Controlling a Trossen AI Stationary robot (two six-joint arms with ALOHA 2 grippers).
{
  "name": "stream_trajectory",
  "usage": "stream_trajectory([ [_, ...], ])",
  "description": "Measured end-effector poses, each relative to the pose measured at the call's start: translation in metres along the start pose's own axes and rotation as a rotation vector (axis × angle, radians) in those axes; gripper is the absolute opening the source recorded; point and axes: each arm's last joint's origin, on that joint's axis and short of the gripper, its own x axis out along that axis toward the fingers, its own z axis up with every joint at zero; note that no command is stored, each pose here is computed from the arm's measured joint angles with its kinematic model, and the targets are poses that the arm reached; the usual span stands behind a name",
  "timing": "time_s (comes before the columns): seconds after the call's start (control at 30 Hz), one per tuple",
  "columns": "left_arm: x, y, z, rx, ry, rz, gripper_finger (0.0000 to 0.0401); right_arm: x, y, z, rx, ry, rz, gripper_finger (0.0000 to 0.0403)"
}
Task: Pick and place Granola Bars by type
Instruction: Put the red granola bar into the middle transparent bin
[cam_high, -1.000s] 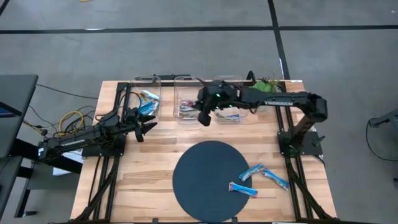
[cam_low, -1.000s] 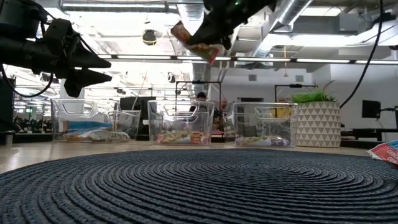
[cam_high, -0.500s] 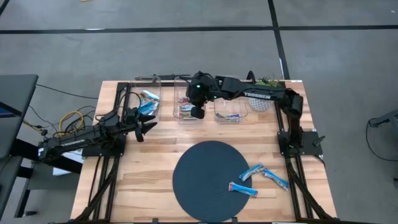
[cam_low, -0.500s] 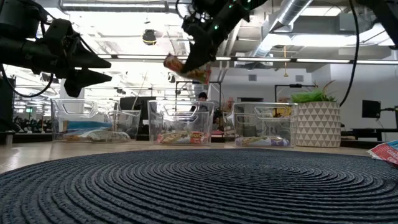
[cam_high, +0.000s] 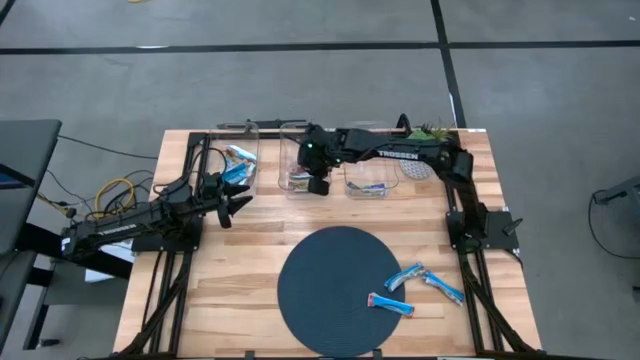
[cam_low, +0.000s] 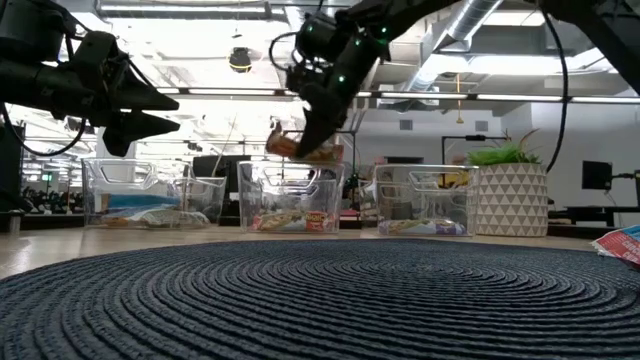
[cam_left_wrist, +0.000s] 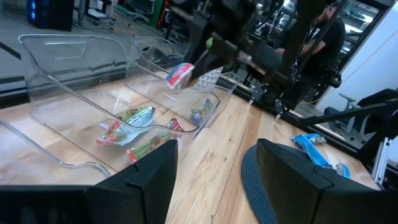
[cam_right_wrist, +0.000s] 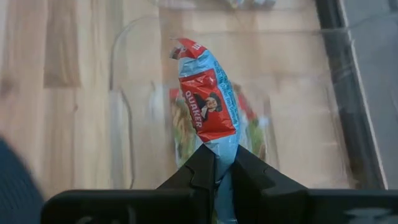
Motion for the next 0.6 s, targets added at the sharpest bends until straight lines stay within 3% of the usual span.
stream_trajectory([
  [0.27, 0.000, 0.000, 0.000, 0.000, 0.000, 0.001, 0.0211, 0.026, 0.001, -0.004, -0.018, 0.019, 0.012, 0.0026],
  [0.6, 0.000, 0.000, 0.000, 0.000, 0.000, 0.003, 0.0211, 0.031, 0.000, -0.005, -0.023, 0.023, 0.008, 0.0026],
])
